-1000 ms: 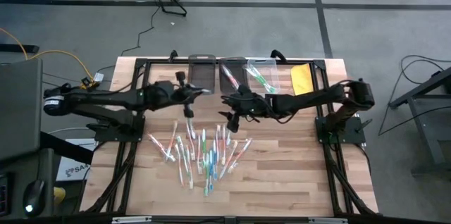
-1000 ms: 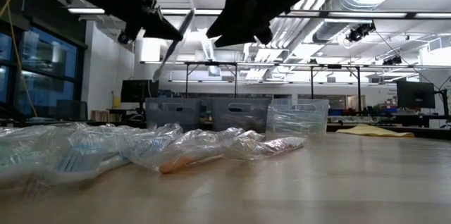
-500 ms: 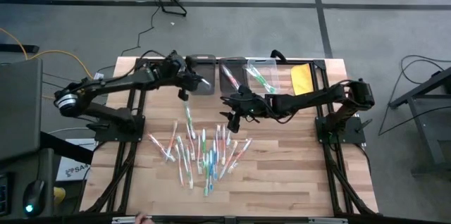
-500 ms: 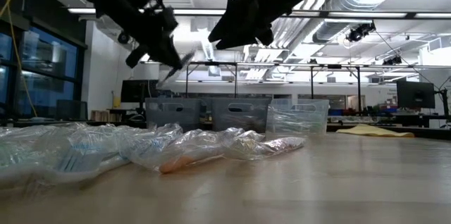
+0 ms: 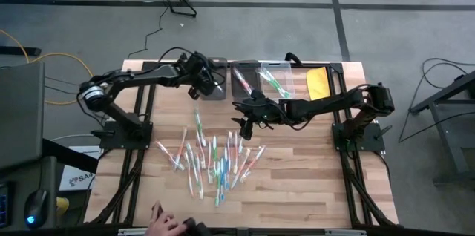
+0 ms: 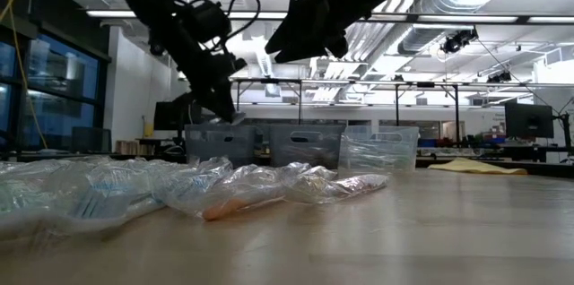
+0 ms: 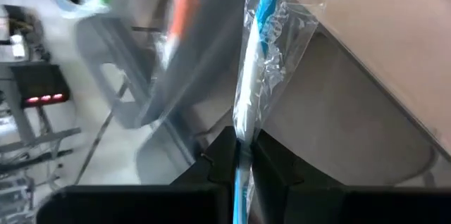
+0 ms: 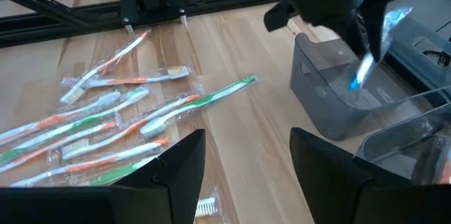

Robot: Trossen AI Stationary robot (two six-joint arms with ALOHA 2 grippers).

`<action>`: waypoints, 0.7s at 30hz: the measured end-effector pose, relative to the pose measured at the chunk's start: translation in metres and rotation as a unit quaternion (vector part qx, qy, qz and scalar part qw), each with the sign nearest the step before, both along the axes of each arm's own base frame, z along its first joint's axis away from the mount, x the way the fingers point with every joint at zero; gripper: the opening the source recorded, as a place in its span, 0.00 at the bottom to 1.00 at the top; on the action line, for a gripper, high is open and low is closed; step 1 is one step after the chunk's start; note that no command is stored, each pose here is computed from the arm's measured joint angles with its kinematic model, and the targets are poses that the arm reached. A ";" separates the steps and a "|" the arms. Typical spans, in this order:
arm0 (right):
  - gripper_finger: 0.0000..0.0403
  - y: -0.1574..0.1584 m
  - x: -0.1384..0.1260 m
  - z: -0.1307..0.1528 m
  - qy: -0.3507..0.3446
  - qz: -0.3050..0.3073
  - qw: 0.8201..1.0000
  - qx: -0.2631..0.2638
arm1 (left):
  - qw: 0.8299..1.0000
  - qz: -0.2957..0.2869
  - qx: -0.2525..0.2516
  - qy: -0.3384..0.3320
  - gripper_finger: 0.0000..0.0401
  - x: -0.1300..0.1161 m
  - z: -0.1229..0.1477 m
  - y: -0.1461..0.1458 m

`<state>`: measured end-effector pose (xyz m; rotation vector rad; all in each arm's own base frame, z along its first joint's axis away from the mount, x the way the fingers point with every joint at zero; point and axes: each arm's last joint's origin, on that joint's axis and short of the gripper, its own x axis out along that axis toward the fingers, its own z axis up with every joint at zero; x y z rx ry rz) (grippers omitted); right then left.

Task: Pick & Place Toothbrushes
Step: Put the blue toothbrush into the left black bin

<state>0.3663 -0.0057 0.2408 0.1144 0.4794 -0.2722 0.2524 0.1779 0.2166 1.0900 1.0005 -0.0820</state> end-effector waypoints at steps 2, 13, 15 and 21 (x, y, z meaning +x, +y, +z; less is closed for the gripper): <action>0.50 0.000 0.000 0.000 0.000 -0.001 1.000 0.000 | 1.000 -0.004 0.003 0.010 0.06 0.002 -0.003 0.002; 0.50 0.000 0.000 0.000 0.001 -0.001 1.000 0.000 | 0.998 0.014 0.038 0.050 0.06 0.010 -0.010 0.011; 0.50 0.000 0.000 -0.001 0.001 -0.001 1.000 0.000 | 0.998 0.015 0.038 0.048 0.07 0.010 -0.010 0.011; 0.50 0.000 0.000 -0.001 0.001 -0.001 1.000 0.000 | 0.998 0.024 0.038 0.033 0.23 0.011 -0.009 0.012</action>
